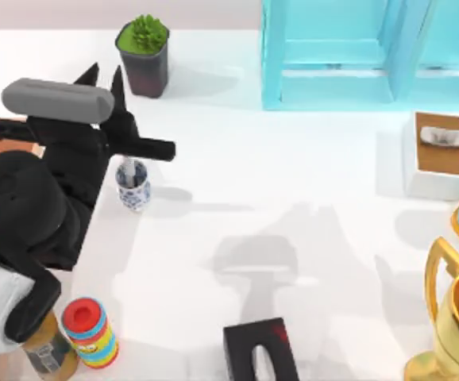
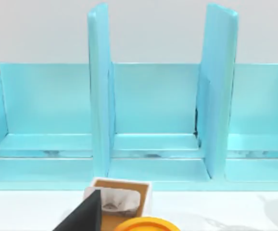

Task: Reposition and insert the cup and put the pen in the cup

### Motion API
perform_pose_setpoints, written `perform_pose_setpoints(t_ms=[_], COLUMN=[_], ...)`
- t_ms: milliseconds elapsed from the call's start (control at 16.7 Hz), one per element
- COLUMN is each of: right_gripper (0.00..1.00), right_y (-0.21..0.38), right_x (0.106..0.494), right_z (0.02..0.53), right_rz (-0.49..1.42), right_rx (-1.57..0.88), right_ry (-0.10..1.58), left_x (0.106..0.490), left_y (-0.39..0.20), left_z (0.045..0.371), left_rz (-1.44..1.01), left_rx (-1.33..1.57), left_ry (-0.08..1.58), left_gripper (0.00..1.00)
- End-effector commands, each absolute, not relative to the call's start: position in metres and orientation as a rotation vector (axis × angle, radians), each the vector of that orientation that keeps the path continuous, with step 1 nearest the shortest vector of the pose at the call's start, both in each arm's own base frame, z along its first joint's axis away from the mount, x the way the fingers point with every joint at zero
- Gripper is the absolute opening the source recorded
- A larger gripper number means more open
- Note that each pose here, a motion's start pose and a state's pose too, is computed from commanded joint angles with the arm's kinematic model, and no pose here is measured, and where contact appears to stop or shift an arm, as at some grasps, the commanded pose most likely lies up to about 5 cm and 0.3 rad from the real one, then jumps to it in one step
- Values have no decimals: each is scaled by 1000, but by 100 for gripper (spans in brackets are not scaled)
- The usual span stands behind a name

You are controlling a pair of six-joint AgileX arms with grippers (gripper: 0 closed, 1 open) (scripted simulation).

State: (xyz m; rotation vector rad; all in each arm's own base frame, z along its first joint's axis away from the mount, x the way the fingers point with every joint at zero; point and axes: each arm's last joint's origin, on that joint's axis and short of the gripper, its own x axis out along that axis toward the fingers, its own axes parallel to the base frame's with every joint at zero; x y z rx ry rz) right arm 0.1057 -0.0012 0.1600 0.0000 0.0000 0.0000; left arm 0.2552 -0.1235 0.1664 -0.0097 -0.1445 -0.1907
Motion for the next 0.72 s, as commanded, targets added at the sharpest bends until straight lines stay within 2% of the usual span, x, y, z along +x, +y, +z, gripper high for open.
perform_pose_setpoints(t_ms=[360,720], right_gripper=[100,100], right_y=[-1,-1], right_x=[106,106], right_z=[160,160], right_rz=[0,0], right_rx=[0,0], right_ry=[0,0], left_x=[255,255], left_y=[-123,-123], left_z=[166,166], left_rz=[-191,-191], left_rx=[-10,-10], left_ry=[-144,-144], left_gripper=[98,100])
